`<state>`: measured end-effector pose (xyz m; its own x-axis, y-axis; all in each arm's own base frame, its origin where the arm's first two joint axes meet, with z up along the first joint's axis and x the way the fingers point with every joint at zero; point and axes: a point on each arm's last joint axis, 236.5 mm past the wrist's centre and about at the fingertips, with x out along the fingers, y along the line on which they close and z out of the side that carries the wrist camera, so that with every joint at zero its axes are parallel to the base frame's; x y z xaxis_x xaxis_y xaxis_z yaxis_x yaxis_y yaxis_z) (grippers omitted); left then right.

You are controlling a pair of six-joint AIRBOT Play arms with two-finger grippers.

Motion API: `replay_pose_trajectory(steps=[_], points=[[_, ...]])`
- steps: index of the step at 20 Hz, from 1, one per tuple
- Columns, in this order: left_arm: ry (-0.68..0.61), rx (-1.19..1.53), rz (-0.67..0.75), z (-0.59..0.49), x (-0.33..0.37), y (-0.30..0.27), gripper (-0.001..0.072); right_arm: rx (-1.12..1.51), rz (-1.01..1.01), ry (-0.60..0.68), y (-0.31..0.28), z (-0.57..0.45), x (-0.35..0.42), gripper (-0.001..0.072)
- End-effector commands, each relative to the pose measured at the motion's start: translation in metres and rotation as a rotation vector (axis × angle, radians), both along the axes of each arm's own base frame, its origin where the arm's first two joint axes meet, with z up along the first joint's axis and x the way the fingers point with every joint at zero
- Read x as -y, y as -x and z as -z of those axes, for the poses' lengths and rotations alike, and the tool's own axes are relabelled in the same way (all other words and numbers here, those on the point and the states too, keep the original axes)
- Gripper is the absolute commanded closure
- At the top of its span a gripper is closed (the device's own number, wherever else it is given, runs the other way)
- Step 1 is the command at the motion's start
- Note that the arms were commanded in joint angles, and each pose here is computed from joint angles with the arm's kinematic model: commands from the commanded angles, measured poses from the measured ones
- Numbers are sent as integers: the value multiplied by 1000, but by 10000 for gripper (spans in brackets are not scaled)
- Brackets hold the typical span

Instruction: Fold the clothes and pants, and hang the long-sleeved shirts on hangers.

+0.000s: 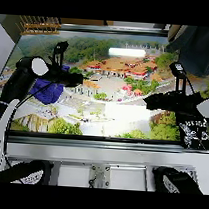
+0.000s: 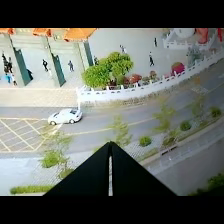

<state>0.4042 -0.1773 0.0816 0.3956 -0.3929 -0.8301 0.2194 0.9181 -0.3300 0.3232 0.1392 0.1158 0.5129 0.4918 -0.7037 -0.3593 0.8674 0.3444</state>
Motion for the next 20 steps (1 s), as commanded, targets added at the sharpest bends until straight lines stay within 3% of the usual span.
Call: replay_pose_trajectory(steps=[1, 11, 12, 13, 17, 20], points=[[0, 0, 1, 0, 0, 0, 703, 0, -1, -1, 0, 0, 0, 692], [-2, 30, 1, -3, 0, -6, 701, 0, -1, -1, 0, 0, 0, 693], [-43, 94, 25, -7, -8, -17, 458, 0, -1, 0, 0, 0, 0, 693], [-102, 148, 25, -13, -23, -28, 13, 0, -1, -1, 0, 0, 0, 692], [-395, 257, -207, -33, -150, -77, 2, 0, -1, 0, 0, 0, 0, 693], [-409, 156, -409, -2, -231, -83, 2, -1, -1, 0, 0, 0, 0, 692]])
